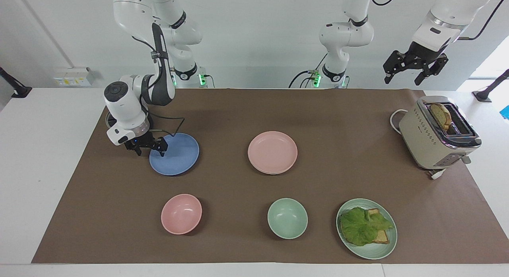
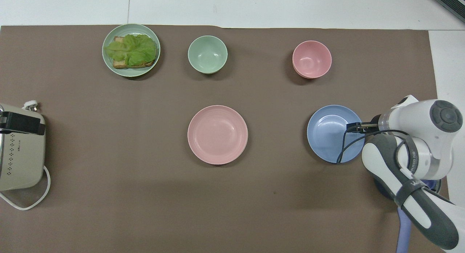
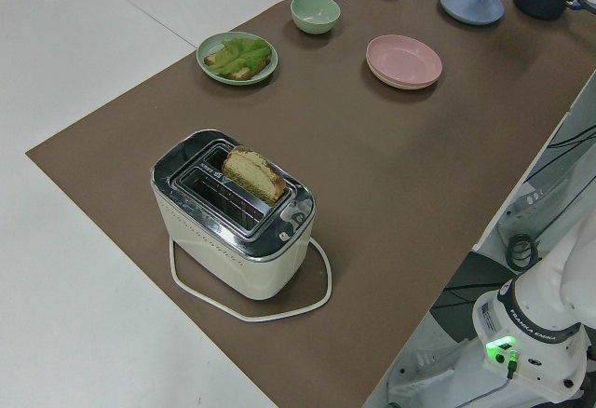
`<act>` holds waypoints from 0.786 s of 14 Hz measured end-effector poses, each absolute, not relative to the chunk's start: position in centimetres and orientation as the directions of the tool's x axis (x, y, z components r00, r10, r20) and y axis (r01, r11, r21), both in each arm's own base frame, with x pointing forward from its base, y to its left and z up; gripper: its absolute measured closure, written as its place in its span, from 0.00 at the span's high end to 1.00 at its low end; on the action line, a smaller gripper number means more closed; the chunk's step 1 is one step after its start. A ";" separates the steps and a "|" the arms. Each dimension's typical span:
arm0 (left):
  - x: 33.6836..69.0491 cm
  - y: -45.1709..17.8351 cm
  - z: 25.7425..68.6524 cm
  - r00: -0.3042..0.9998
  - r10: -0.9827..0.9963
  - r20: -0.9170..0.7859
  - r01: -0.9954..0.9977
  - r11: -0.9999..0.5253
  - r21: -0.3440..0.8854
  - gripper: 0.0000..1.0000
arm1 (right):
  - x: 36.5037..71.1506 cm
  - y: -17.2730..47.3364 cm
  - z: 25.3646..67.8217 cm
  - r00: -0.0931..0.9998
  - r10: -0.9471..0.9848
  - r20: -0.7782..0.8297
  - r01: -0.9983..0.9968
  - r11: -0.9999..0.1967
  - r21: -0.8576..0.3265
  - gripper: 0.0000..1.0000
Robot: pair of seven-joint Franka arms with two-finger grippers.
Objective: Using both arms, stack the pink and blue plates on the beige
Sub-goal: 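Grasp the blue plate rim with the right gripper and lift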
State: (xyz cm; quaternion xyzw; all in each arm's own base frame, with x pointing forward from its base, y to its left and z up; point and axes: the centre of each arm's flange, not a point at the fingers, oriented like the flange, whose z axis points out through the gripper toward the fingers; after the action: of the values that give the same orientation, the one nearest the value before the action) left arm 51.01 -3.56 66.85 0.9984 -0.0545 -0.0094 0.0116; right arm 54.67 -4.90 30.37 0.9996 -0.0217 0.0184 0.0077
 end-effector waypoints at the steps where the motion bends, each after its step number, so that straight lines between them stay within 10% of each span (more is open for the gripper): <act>1: 51.0 -3.6 66.8 0.994 -0.109 -0.018 -0.109 -0.994 0.024 1.00 | 54.5 -4.9 30.1 0.998 -0.043 0.037 -0.043 -0.999 0.014 0.98; 9: 51.0 -3.6 66.8 0.994 -0.109 -0.018 -0.109 -0.994 0.024 1.00 | 54.3 -4.8 29.9 0.997 -0.064 0.033 -0.064 -0.998 -0.008 0.12; 11: 51.0 -3.6 66.8 0.994 -0.109 -0.018 -0.109 -0.994 0.024 1.00 | 54.3 -4.9 30.6 0.997 -0.063 0.043 -0.063 -0.998 -0.021 0.09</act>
State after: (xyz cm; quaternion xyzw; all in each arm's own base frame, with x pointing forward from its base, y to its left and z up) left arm 51.00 -3.57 66.84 0.9984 -0.0546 -0.0095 0.0116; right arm 54.28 -4.90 30.64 0.9992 -0.0315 0.0220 -0.0096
